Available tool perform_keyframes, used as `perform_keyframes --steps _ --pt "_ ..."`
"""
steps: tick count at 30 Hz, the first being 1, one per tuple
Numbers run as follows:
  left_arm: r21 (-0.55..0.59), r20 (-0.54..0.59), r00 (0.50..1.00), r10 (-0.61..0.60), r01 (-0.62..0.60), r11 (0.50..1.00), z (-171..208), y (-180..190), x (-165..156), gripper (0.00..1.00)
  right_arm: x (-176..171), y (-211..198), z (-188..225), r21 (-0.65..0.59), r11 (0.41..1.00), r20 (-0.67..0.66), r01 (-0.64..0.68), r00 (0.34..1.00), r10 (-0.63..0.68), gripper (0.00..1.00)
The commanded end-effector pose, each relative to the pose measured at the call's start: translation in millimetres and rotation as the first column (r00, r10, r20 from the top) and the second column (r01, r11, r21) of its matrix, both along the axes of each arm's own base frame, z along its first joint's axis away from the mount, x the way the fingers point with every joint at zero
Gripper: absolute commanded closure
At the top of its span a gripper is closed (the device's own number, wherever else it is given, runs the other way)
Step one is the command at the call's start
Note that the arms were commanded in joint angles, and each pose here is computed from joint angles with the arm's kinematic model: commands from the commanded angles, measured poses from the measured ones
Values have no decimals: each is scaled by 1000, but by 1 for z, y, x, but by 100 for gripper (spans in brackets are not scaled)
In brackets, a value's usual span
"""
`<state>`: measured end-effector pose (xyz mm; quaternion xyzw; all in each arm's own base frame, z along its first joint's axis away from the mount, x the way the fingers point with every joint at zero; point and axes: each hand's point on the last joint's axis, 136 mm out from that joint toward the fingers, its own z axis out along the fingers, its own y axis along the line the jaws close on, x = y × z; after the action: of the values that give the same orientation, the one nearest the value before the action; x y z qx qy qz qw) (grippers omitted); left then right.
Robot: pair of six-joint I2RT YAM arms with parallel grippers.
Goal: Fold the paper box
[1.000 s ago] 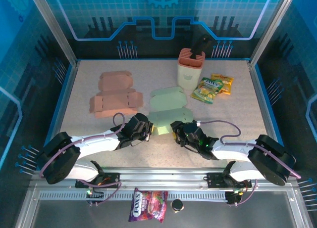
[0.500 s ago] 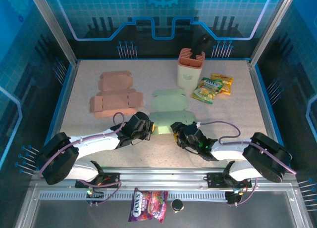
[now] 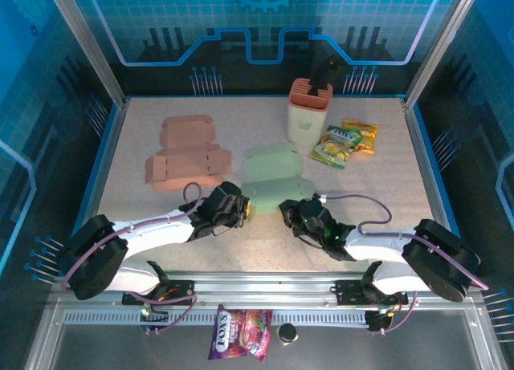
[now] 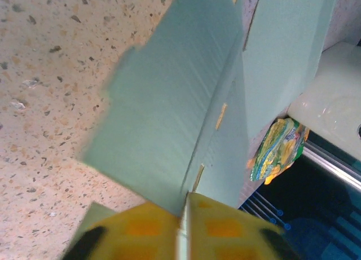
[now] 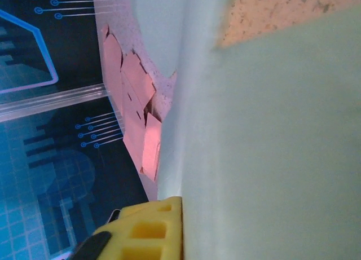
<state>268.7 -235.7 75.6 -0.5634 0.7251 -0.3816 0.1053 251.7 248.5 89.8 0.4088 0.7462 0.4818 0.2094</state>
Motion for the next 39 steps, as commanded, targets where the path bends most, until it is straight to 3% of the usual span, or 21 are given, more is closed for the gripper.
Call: perform_keyframes --steps 1,3,10,18,22,25,28,32,34,39 --pt "-7 16 998 -53 53 999 21 -5 -5 56 13 -7 17 -18 999 33 41 999 -41 95" --pt "33 28 995 -91 90 995 38 -1 -10 40 20 -8 33 -30 999 42 29 999 -28 100" --pt "223 165 962 -218 179 958 116 35 -25 24 33 -34 103 -98 994 11 48 999 -47 100" --pt "403 317 902 -293 151 903 192 78 -9 26 0 -70 183 -171 982 -111 74 989 -94 100" --pt "409 305 896 -324 184 894 204 82 12 28 -20 -79 218 -171 982 -210 80 971 -116 100" --pt "406 268 892 -364 238 882 205 78 26 29 -16 -83 241 -194 977 -244 93 960 -140 100" --pt "374 234 873 -428 325 868 195 63 40 31 17 -69 227 -110 990 -284 88 952 -116 100" --pt "369 194 832 -520 429 824 180 47 51 34 72 -49 174 0 998 -287 60 956 -57 100" --pt "384 176 805 -566 473 793 173 42 53 35 81 -48 146 -3 999 -335 40 941 -39 100" --pt "419 111 758 -643 551 722 144 38 54 37 104 -47 112 27 999 -288 27 958 -18 100"
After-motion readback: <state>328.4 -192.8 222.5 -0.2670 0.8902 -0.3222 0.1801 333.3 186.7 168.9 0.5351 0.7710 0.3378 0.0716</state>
